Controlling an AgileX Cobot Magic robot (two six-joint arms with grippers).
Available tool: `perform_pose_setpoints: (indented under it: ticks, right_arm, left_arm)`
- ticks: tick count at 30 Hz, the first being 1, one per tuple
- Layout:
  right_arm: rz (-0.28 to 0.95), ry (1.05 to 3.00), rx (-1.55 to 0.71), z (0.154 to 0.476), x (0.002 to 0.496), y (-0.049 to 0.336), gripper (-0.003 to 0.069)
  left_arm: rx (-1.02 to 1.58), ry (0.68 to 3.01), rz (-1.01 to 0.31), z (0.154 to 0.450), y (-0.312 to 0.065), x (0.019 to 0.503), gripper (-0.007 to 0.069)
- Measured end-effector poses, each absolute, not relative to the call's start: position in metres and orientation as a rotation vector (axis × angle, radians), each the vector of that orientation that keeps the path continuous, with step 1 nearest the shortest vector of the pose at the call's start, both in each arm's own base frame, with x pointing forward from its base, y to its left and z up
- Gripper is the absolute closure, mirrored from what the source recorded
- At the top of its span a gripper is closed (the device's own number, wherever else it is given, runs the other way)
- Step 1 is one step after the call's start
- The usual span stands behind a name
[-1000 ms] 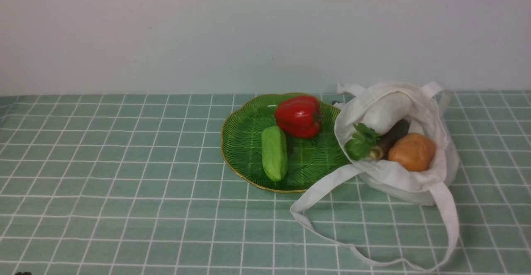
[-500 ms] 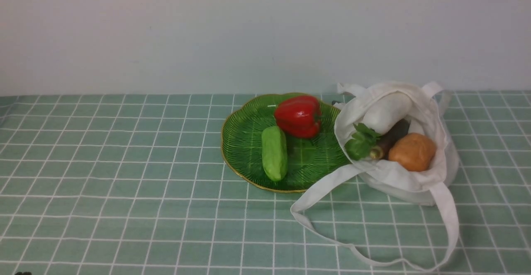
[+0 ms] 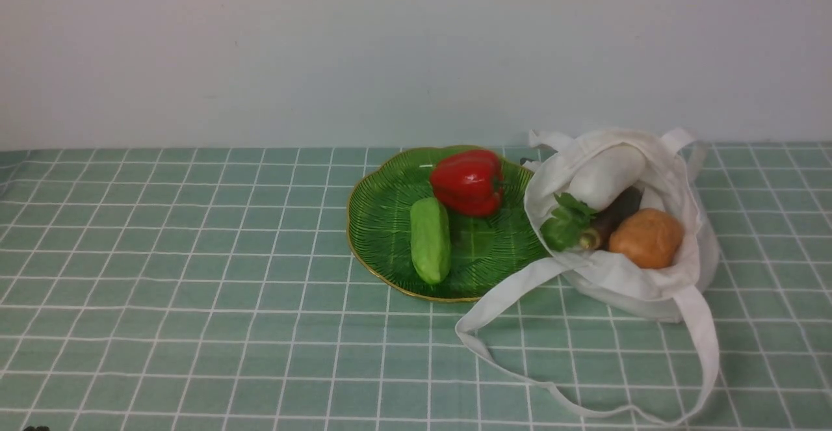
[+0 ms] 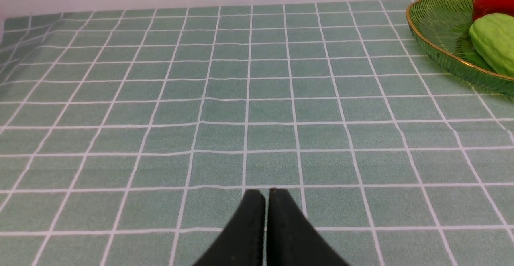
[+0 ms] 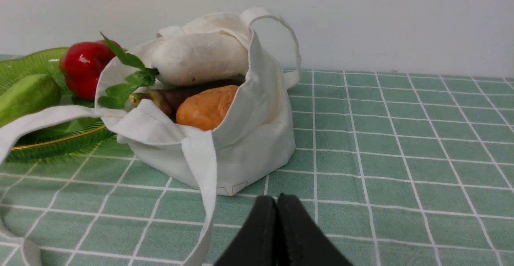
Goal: Take vegetables from cloth bag on blue coffee tablecloth place on plate.
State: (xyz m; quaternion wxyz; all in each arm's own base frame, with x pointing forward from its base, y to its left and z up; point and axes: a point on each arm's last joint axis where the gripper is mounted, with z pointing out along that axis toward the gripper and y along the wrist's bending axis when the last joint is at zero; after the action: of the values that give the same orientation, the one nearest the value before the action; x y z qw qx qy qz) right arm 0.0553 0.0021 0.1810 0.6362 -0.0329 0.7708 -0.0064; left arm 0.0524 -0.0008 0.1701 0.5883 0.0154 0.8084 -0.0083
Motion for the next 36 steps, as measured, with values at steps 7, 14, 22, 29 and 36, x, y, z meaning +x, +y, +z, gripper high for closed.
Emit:
perform_pose_setpoints:
  ticks: [7, 14, 22, 29, 36]
  right_arm:
    - [0.02, 1.761, -0.084, 0.181, 0.0552, 0.0037, 0.0673]
    - [0.059, 1.759, -0.134, 0.1809, 0.0549, 0.0068, 0.0673]
    - [0.06, 1.759, -0.135, 0.1809, 0.0549, 0.0068, 0.0673]
    - [0.06, 1.759, -0.135, 0.1809, 0.0549, 0.0068, 0.0673]
    - [0.059, 1.759, -0.136, 0.1809, 0.0549, 0.0068, 0.0673]
  left_arm:
    - [0.036, 1.883, -0.019, 0.1701, -0.0008, 0.0524, 0.0633]
    - [0.036, 1.883, -0.019, 0.1701, -0.0008, 0.0524, 0.0633]
    - [0.036, 1.883, -0.019, 0.1701, -0.0008, 0.0524, 0.0633]
    - [0.036, 1.883, -0.019, 0.1701, -0.0008, 0.0524, 0.0633]
    - [0.036, 1.883, -0.019, 0.1701, -0.0008, 0.0524, 0.0633]
